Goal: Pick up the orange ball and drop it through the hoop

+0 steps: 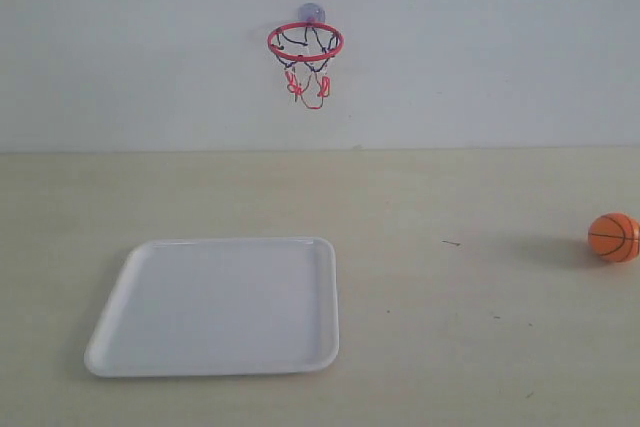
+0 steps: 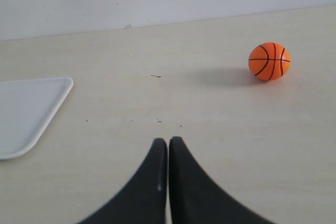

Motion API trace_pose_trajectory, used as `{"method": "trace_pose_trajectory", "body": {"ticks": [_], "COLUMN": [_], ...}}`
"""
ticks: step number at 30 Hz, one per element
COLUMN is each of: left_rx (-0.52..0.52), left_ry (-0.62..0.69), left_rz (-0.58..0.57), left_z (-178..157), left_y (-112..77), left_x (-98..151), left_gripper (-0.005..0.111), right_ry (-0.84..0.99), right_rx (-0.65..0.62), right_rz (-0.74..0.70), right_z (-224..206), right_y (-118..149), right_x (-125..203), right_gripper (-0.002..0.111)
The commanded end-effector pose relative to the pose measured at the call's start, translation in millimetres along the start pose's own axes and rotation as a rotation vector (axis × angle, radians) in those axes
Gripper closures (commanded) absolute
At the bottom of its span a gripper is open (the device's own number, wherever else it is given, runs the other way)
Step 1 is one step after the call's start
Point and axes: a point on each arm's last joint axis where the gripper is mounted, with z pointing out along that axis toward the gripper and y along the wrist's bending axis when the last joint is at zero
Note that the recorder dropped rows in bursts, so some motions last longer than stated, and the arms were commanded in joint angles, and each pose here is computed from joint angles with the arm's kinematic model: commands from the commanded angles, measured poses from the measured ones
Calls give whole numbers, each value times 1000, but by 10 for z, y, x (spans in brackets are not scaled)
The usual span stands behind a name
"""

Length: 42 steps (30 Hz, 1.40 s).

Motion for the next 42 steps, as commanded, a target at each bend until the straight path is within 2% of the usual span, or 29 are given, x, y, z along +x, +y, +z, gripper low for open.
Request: {"method": "trace_pose_trajectory", "body": {"ticks": [1,4,5,9,11,12,14,17,20,23,27,30,34,38,39,40,42], "left_rx": [7,83,93,94,-20,-81,-260,-523,-732,-875,-958,-972,-1021,-1020,-988,-985,-957], "left_ry": [-104,-106,-109,-98,-34,-6,30,16,9,-19,2,-5,20,-44,-89,-79,-80], "left_rz": [-176,-150,-93,335,558,599,579,464,387,294,262,275,396,248,209,179,178], "left_z": [-96,-143,-147,-147,-132,-128,-141,-205,-290,-363,-421,-441,-481,-550,-534,-538,-521], "left_y": [-70,-238,-275,-298,-197,-139,42,312,522,714,905,964,998,1170,1156,1162,1151], "left_x": [-69,-118,-138,-111,-64,-49,-31,-16,34,128,278,311,288,423,402,416,413], "left_gripper": [103,103,103,103,103,103,103,103,103,103,103,103,103,103,103,103,103], "right_ry": [-15,-15,-15,-15,-15,-15,-15,-15,-15,-15,-15,-15,-15,-15,-15,-15,-15], "right_rx": [-3,-3,-3,-3,-3,-3,-3,-3,-3,-3,-3,-3,-3,-3,-3,-3,-3], "right_rz": [-7,-7,-7,-7,-7,-5,-5,-5,-5,-5,-5,-5,-5,-5,-5,-5,-5], "right_z": [-5,-5,-5,-5,-5,-5,-5,-5,-5,-5,-5,-5,-5,-5,-5,-5,-5], "right_y": [2,2,2,2,2,2,2,2,2,2,2,2,2,2,2,2,2], "right_x": [-15,-15,-15,-15,-15,-15,-15,-15,-15,-15,-15,-15,-15,-15,-15,-15,-15], "right_gripper": [108,108,108,108,108,108,108,108,108,108,108,108,108,108,108,108,108]}}
